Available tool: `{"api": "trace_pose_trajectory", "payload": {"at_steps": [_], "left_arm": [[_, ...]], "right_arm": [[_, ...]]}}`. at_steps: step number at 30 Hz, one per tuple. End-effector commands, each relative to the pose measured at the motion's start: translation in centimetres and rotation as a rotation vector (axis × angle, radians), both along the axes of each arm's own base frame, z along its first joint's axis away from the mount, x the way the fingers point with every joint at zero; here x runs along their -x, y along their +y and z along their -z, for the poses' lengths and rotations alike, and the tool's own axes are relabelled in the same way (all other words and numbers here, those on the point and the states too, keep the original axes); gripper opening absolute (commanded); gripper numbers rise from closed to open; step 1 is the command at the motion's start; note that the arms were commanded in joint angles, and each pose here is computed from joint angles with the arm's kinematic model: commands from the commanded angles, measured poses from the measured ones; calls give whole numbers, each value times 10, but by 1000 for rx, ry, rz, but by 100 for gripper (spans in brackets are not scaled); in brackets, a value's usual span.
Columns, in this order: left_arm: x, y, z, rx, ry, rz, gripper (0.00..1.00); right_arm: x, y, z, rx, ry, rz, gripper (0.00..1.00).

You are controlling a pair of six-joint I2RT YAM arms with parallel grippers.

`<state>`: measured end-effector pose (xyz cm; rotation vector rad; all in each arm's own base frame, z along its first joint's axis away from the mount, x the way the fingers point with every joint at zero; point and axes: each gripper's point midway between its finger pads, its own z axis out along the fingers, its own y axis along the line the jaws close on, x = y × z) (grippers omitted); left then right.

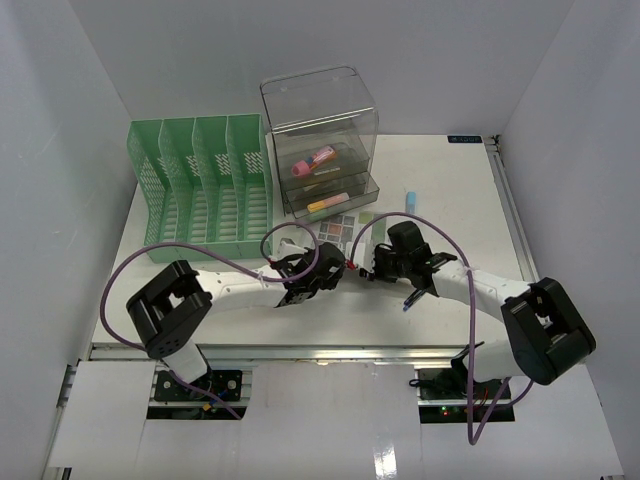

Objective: Organize the desk

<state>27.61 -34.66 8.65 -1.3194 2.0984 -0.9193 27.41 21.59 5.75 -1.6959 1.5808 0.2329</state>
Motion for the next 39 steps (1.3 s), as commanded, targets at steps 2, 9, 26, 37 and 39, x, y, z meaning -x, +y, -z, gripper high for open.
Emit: {"api": "trace_pose_trajectory", "payload": {"at_steps": [2, 9, 26, 37, 39], "left_arm": [[5, 0, -28, 89, -38, -8, 0], [8, 2, -16, 96, -5, -14, 66], [-10, -7, 13, 27, 32, -39, 38], [1, 5, 7, 21, 7, -7, 0], [4, 12, 3, 13, -11, -3, 0]], "right_arm": [[-11, 9, -18, -53, -36, 29, 17], [-7, 10, -30, -92, -44, 35, 8], [11, 13, -48, -151, -49, -17, 8], [34, 11, -52, -134, -22, -123, 59], [35, 10, -61, -141, -54, -142, 77]]}}
